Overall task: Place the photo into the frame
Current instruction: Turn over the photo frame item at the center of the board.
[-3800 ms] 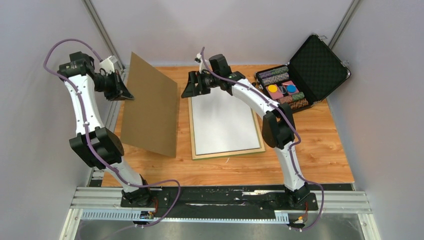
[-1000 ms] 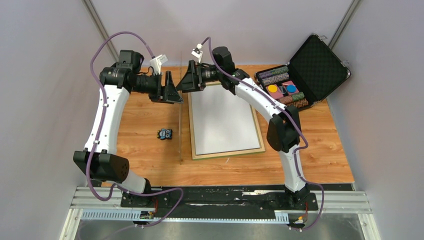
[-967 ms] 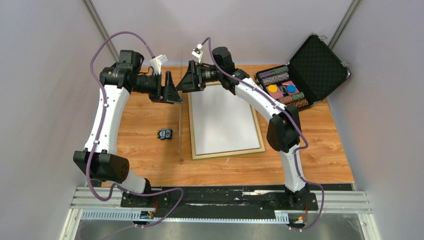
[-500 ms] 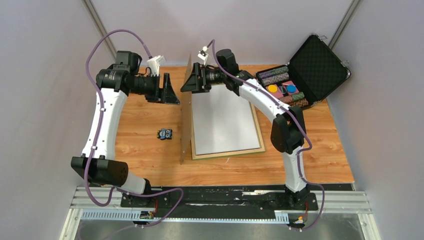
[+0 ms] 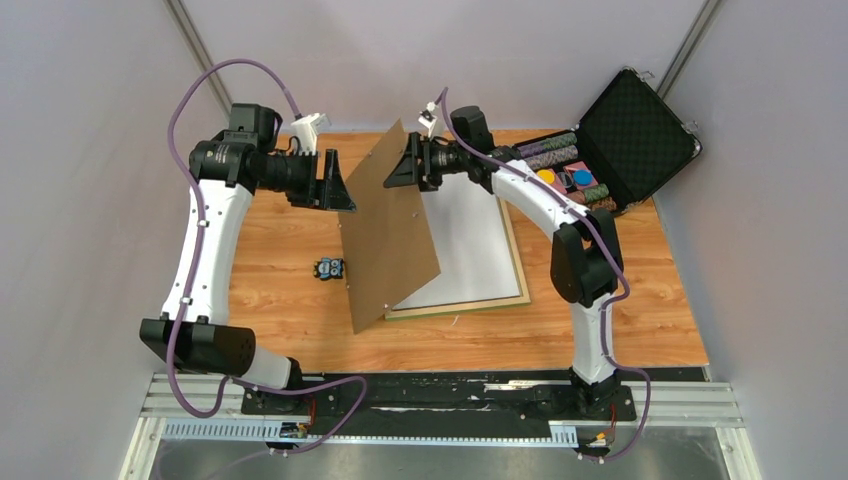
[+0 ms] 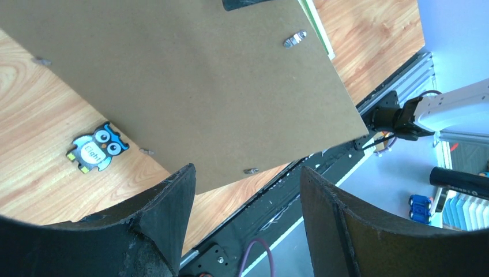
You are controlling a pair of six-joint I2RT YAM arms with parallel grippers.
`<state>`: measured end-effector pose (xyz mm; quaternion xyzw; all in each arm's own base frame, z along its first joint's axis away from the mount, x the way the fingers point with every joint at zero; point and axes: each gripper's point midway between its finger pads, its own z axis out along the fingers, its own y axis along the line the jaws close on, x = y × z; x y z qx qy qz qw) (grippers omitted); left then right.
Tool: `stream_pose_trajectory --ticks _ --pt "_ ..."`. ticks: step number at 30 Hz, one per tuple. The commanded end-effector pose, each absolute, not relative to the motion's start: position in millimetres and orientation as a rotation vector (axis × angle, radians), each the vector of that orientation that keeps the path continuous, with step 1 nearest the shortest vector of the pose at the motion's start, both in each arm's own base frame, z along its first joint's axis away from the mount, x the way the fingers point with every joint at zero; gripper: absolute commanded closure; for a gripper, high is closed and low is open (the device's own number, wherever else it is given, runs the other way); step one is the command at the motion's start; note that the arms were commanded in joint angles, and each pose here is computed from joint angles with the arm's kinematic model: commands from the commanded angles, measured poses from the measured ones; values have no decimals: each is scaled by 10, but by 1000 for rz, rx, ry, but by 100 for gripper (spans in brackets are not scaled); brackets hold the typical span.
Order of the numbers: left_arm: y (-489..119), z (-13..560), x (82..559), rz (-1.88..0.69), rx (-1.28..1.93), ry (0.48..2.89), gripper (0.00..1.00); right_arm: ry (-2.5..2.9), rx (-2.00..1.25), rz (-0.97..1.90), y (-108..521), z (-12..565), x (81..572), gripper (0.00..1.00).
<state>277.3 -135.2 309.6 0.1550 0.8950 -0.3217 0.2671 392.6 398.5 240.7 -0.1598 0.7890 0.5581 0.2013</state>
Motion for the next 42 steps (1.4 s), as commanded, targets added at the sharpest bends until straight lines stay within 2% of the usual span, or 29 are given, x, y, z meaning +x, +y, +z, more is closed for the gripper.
stream_pose_trajectory --ticks 1,3,10,19,28,42 --pt "-1352 3158 2705 -849 454 2381 26 2120 -480 1558 3852 2661 3910 37" --pt "-1353 3158 2708 -850 452 2381 26 2136 -470 1550 3816 2563 3930 44" --pt "-1341 3146 2724 -842 449 2386 27 2219 -425 1539 3754 2094 4036 76" --pt "-1281 3057 2773 -804 459 2406 28 2237 -368 1514 3602 1961 4225 100" --pt "-1143 2932 2941 -786 404 2425 30 2188 -275 1496 3386 2223 4182 100" --pt "-1057 2839 3189 -741 357 2405 31 1984 -73 1643 2814 2616 3999 100"
